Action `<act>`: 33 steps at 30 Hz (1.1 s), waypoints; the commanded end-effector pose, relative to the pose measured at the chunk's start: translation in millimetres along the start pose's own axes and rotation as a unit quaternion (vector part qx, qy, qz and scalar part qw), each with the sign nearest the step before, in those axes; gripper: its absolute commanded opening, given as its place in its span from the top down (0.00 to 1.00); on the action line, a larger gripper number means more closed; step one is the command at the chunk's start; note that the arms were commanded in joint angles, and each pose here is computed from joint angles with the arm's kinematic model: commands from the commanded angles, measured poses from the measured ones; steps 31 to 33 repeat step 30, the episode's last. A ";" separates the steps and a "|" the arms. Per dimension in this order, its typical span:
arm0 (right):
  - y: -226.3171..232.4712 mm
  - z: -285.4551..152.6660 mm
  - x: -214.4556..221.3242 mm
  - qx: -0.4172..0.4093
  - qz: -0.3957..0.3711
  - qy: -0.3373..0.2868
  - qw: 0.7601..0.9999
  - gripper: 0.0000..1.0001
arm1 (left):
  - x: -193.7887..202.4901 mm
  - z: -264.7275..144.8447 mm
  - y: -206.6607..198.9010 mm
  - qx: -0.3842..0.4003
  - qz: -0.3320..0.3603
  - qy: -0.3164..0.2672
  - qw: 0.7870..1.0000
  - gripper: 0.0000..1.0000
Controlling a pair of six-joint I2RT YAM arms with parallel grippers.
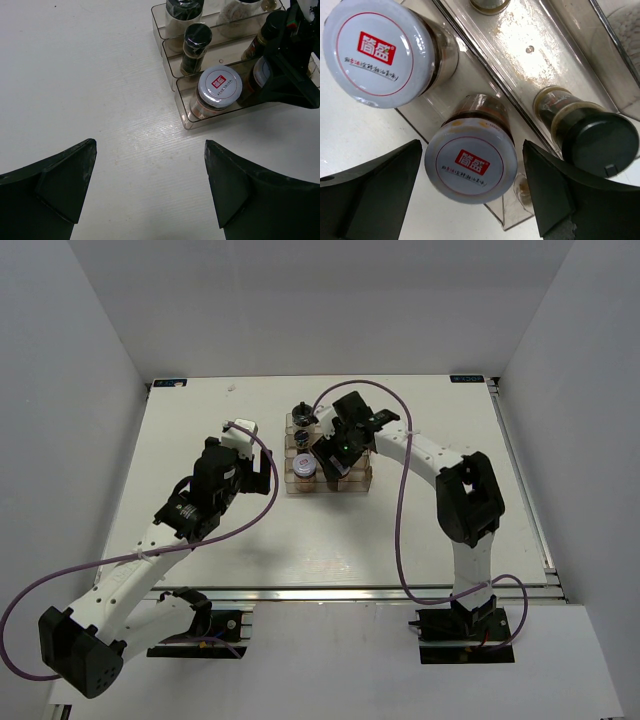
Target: Organize the condiment bottles
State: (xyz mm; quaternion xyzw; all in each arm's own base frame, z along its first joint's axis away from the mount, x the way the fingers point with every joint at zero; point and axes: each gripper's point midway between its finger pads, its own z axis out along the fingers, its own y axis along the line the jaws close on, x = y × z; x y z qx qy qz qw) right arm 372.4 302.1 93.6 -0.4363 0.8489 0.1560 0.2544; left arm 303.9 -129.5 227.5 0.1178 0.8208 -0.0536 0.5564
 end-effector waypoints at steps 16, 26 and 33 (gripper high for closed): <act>14.6 -184.7 -23.8 0.116 -0.009 -0.207 0.972 0.11 | -22.0 -19.2 -36.0 0.112 -0.014 -0.048 0.992 0.02; 36.0 -203.4 30.9 0.128 0.013 -0.311 0.942 0.11 | -1.6 -43.4 -47.6 0.165 -0.018 -0.043 0.985 0.02; 34.9 -205.5 34.6 0.138 0.005 -0.326 0.935 0.10 | 4.9 -43.7 -47.8 0.167 -0.017 -0.041 0.985 0.02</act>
